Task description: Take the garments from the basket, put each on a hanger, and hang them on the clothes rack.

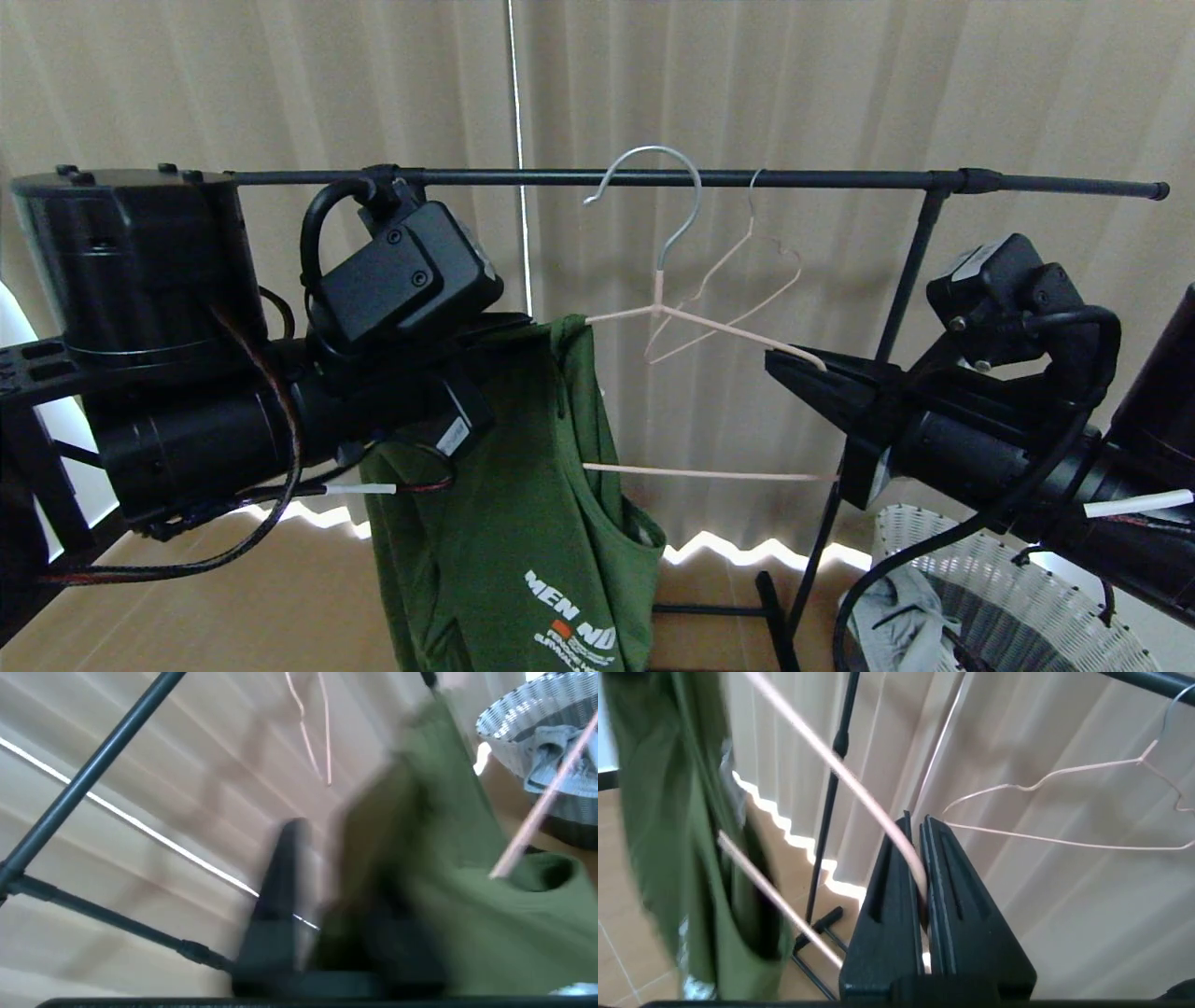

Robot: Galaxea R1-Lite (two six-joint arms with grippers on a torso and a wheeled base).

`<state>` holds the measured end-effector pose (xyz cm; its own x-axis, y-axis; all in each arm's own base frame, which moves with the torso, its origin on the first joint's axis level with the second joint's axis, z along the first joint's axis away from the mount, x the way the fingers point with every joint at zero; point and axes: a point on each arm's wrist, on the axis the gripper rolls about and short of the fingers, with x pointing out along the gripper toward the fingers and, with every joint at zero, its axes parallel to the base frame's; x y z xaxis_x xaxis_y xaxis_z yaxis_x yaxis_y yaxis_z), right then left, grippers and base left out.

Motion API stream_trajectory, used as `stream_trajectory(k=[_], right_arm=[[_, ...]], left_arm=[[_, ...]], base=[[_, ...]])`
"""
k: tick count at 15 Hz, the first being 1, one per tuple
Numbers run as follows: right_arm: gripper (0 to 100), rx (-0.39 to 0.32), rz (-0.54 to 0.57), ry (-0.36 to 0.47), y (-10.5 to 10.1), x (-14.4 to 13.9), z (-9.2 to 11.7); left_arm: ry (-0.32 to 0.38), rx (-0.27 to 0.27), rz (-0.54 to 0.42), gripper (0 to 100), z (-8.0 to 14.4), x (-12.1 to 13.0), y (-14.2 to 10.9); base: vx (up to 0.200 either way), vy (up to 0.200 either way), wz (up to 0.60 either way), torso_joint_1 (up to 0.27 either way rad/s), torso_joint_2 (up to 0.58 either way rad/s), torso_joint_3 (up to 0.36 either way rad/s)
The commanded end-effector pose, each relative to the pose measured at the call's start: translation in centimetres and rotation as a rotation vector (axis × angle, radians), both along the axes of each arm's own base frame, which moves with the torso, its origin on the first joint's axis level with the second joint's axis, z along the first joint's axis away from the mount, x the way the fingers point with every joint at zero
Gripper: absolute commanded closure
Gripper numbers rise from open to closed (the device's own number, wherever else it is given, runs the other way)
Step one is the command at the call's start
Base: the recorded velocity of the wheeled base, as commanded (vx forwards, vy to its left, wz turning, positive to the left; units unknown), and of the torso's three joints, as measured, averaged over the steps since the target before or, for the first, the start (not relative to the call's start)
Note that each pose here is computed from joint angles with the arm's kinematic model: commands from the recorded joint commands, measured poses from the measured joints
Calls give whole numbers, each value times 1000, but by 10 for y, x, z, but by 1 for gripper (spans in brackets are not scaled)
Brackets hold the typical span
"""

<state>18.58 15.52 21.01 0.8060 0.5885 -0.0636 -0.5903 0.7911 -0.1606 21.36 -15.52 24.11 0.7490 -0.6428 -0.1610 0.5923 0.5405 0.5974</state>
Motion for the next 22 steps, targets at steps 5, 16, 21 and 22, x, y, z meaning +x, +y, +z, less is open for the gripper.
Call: stream_trajectory(k=[5, 16, 21, 22], right_arm=[[100, 0, 4, -1, 0, 0, 0], [0, 8, -20, -12, -6, -1, 4], [0, 3, -62, -5, -23, -5, -1], [0, -1, -62, 2, -24, -6, -3]], left_arm=[[13, 4, -3, 100, -8, -2, 2], [-28, -33, 104, 100, -13, 2, 10], [1, -60, 307, 100, -16, 13, 22], [7, -75, 309, 100, -15, 13, 22]], base=[[0, 0, 0, 0, 0, 0], [0, 0, 0, 0, 0, 0], [0, 0, 0, 0, 0, 0], [0, 0, 0, 0, 0, 0]])
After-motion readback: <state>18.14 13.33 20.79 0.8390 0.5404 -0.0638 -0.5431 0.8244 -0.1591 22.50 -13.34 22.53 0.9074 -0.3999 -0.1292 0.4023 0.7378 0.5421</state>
